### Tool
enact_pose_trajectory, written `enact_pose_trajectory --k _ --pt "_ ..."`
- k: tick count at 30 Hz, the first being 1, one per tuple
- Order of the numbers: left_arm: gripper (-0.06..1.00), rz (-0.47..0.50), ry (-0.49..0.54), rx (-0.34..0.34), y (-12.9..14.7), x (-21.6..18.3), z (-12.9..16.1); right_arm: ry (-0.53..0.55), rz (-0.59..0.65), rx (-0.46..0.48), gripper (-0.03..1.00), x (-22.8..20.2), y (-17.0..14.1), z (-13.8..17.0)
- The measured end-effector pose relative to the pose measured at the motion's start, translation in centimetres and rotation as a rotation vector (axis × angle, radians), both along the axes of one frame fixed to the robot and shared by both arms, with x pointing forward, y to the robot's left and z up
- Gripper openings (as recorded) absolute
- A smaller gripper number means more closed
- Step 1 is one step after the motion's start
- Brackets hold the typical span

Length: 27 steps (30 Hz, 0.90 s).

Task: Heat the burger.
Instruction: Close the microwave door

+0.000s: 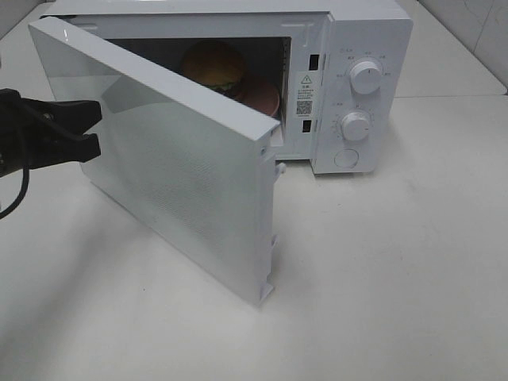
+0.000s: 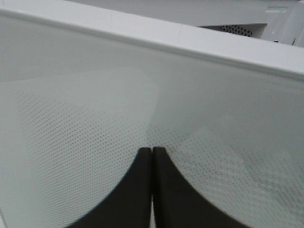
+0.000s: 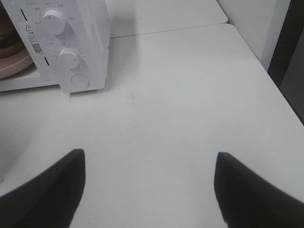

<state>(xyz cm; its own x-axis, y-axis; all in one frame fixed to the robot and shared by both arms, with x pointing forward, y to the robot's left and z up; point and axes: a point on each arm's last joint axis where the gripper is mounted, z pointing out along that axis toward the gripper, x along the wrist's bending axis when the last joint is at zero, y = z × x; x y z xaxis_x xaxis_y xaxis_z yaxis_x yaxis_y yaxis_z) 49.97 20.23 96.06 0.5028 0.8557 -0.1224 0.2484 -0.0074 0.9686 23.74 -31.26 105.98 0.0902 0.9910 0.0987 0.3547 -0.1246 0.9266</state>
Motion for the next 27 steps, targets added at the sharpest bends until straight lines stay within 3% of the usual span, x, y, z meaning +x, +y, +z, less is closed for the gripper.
enact_pose_trajectory --k 13,27 --pt "0.0 -0.034 0.013 -0.029 -2.6 1.0 -0.4 0.001 0.0 0.0 0.73 0.0 0.0 0.0" --pt "0.0 -0.046 0.022 -0.073 -7.5 3.3 -1.1 0.0 0.0 0.0 0.73 0.0 0.0 0.0"
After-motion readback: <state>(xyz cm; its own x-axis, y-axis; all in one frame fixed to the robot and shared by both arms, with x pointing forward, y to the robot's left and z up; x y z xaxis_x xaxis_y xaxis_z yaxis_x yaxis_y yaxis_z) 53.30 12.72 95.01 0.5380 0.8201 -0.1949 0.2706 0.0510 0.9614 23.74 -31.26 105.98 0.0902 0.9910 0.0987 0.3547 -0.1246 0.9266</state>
